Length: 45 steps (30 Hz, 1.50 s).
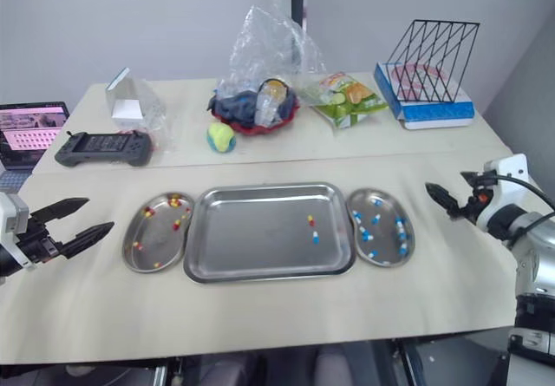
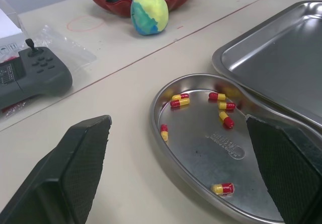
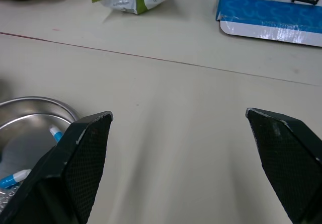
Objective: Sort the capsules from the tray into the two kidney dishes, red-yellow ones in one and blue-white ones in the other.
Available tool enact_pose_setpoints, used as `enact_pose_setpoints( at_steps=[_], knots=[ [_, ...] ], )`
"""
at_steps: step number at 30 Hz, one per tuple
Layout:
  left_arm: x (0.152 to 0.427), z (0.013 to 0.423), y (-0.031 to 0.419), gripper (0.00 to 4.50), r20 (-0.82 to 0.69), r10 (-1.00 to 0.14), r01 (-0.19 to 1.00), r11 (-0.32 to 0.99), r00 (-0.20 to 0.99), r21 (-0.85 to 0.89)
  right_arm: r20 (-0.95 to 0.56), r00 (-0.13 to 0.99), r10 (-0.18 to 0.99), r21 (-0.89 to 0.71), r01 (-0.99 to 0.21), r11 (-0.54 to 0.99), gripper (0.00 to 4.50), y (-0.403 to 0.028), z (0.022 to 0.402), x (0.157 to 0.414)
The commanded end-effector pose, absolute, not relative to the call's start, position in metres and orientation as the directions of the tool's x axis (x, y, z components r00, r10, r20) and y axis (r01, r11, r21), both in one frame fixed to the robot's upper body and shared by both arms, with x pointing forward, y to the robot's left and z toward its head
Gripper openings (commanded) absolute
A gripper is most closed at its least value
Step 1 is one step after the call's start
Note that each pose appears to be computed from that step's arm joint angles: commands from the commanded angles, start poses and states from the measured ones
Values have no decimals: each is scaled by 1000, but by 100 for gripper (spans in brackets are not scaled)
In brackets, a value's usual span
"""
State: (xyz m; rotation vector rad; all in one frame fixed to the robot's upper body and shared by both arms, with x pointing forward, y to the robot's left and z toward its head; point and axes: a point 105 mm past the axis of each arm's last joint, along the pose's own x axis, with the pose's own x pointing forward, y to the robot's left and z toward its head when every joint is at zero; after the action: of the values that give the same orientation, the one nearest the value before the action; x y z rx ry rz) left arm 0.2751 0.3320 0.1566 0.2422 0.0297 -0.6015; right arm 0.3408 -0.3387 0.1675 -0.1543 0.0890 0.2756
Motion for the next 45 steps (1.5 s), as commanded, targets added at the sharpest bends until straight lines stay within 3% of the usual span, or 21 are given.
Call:
enact_pose_setpoints(
  at_steps=[1, 14, 21, 32, 45],
  knots=[
    [277, 174, 326, 450, -88, -580, 580, 769, 810, 268, -62, 963, 262, -149, -269, 952, 448, -339, 186, 340],
    [278, 180, 309, 450, -98, -649, 649, 716, 755, 256, -87, 938, 335, -172, -346, 922, 448, -315, 189, 334],
    [281, 186, 284, 450, -113, -740, 743, 630, 663, 227, -157, 824, 545, -122, -564, 817, 448, -259, 190, 310],
    [283, 192, 263, 450, -123, -804, 807, 551, 582, 214, -216, 702, 679, -77, -705, 705, 448, -176, 173, 283],
    [282, 190, 259, 450, -131, -811, 816, 540, 570, 207, -329, 724, 606, -87, -662, 744, 448, -145, 135, 290]
  ],
)
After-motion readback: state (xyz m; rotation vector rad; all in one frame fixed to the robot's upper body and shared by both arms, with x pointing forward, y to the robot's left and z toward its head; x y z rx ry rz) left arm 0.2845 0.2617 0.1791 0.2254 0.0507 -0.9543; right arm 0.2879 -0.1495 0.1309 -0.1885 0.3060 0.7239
